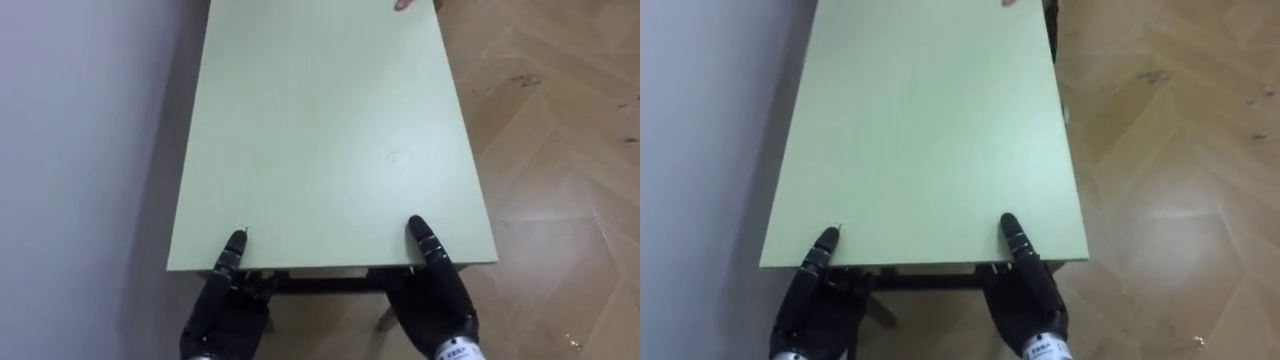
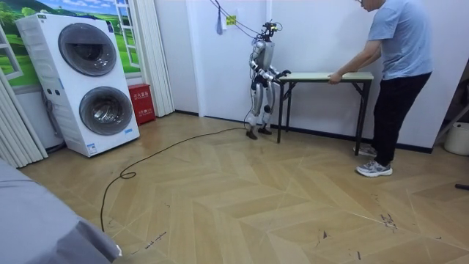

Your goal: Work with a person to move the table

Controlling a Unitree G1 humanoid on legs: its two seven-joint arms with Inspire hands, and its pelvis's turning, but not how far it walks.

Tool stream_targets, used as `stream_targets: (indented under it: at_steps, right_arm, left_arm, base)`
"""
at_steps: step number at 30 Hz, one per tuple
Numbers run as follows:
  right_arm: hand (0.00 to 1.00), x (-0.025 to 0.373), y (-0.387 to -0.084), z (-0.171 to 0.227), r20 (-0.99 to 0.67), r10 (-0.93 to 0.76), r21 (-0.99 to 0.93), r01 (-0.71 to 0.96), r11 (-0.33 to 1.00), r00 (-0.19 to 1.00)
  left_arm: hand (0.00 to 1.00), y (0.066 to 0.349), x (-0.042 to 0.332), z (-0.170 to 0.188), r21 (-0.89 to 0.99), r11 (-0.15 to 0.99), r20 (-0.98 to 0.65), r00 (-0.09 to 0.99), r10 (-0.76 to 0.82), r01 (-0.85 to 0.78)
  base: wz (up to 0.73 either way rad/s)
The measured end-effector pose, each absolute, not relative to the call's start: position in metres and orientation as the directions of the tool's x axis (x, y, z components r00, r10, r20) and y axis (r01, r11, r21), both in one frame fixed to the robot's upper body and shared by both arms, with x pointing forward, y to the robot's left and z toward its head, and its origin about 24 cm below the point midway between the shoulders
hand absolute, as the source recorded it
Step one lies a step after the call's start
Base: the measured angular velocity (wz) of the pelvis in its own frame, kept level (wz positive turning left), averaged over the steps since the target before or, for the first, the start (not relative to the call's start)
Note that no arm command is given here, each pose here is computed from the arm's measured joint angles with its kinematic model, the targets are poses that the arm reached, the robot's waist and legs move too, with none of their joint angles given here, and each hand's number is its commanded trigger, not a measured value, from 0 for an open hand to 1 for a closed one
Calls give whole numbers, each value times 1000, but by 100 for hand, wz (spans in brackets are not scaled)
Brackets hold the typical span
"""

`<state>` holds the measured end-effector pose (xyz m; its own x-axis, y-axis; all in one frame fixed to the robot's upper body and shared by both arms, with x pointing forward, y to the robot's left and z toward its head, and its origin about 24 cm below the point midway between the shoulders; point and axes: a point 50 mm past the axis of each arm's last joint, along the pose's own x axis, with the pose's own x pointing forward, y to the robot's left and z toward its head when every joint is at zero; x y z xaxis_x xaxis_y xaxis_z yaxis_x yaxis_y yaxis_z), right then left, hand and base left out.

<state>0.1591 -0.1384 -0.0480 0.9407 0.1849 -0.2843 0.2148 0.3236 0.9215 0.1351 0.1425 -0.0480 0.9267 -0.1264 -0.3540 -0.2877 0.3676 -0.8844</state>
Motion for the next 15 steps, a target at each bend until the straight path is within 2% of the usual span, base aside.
stream_targets:
  at_steps: [12, 15]
  right_arm:
    - [100, 146, -140, -58, -347, 181, 907, 281, 313, 920]
    - [100, 145, -137, -59, -348, 185, 909, 282, 307, 919]
  left_arm:
    - [100, 145, 129, -54, -860, 381, -415, 900, -136, -339]
    - [100, 147, 131, -53, -859, 388, -411, 902, -132, -335]
  base:
    - [18]
    - [-6]
